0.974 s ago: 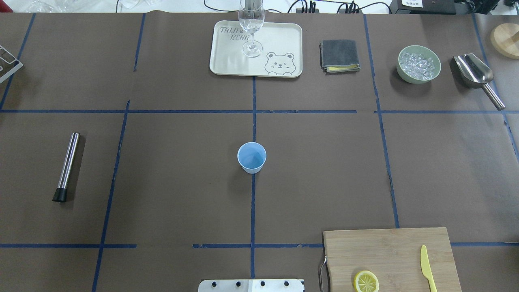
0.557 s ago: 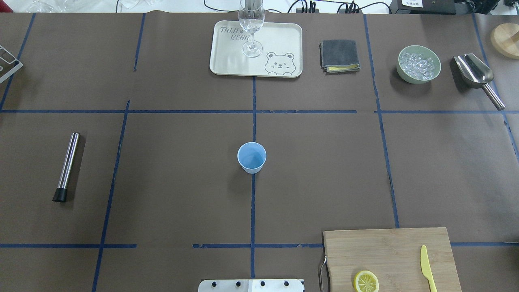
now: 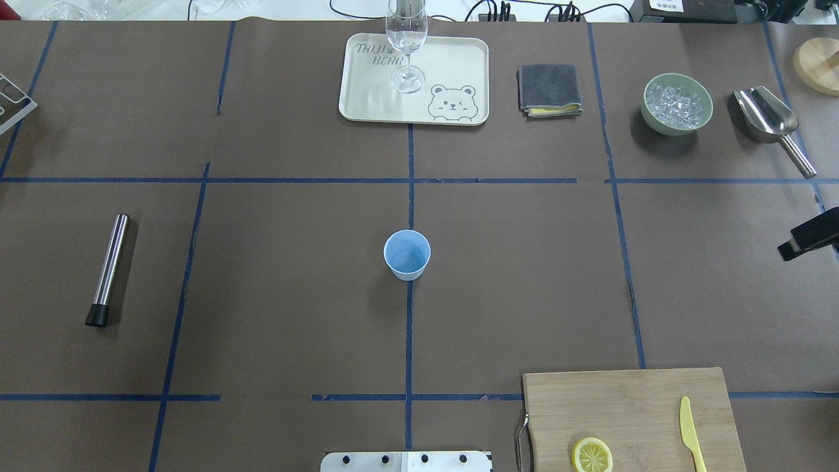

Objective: Squeeze lemon into cup
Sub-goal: 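Move the right gripper down to the lemon slice on the cutting board, then grasp the lemon slice with the right gripper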

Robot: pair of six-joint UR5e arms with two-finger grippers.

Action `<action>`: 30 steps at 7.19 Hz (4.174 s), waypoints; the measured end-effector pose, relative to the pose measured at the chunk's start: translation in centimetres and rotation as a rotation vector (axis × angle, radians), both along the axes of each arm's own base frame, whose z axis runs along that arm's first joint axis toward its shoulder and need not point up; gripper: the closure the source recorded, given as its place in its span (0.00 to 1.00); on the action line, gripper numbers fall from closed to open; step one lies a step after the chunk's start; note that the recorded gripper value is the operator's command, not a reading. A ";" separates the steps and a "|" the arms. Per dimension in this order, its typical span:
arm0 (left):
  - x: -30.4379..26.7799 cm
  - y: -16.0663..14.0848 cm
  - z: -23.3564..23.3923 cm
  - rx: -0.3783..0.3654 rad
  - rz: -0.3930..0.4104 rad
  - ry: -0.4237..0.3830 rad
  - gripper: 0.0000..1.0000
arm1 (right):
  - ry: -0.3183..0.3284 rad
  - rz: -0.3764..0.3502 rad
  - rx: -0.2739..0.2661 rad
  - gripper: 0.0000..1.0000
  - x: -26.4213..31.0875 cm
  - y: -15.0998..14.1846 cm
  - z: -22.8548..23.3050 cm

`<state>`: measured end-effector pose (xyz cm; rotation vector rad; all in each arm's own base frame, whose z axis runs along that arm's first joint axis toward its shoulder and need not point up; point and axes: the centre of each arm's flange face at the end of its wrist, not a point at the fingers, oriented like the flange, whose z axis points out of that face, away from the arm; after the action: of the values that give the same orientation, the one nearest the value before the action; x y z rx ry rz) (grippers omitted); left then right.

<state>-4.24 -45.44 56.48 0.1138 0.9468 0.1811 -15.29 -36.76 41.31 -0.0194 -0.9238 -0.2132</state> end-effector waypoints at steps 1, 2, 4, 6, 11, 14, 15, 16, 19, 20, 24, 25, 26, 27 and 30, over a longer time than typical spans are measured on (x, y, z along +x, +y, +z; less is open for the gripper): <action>0.0 0.0 0.0 0.000 0.001 0.001 0.00 | -0.005 0.002 0.020 0.00 -3.7 3.0 -1.4; 0.1 0.0 0.1 0.001 0.002 0.001 0.00 | 0.011 0.003 0.056 0.00 -8.4 6.7 -2.7; 0.2 -0.3 -0.1 0.029 0.002 0.002 0.00 | 0.047 0.012 0.106 0.00 -16.1 14.6 -4.7; 0.2 -0.4 -0.3 0.054 0.002 0.003 0.00 | 0.069 0.067 0.067 0.01 -20.5 20.7 -5.0; 0.3 -0.6 -0.5 0.078 0.004 0.002 0.00 | 0.076 0.136 0.070 0.00 -27.4 26.4 -3.5; 0.3 -0.6 -0.6 0.080 0.004 0.002 0.00 | 0.090 0.134 0.071 0.01 -28.2 26.5 -2.7; 0.3 -0.5 -0.6 0.080 0.004 0.002 0.00 | 0.094 0.134 0.072 0.02 -28.3 26.5 -2.5; 0.3 -0.5 -0.6 0.081 0.004 0.002 0.00 | 0.101 0.135 0.073 0.05 -28.6 26.5 -2.2; 0.3 -0.5 -0.7 0.083 0.004 0.002 0.00 | 0.100 0.140 0.075 0.15 -29.2 26.4 -2.1; 0.3 -0.5 -0.8 0.084 0.004 0.002 0.00 | 0.102 0.144 0.076 0.19 -29.2 26.3 -2.0; 0.3 -0.5 -1.0 0.087 0.003 0.002 0.00 | 0.105 0.164 0.076 0.41 -29.0 25.4 -1.9; 0.3 -0.4 -1.0 0.086 0.003 0.002 0.00 | 0.103 0.167 0.075 0.45 -28.9 25.3 -2.0; 0.3 -0.4 -0.9 0.085 0.003 0.002 0.00 | 0.101 0.172 0.074 0.45 -28.8 25.0 -2.1; 0.3 -0.3 -0.9 0.083 0.003 0.002 0.00 | 0.099 0.182 0.073 0.45 -28.5 24.5 -2.3; 0.3 -0.1 -0.7 0.080 0.003 0.002 0.00 | 0.081 0.199 0.067 0.45 -27.3 23.7 -3.5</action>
<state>-3.96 -45.49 55.74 0.1865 0.9420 0.2213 -42.58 -13.03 37.76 0.1246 -0.8310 -0.0581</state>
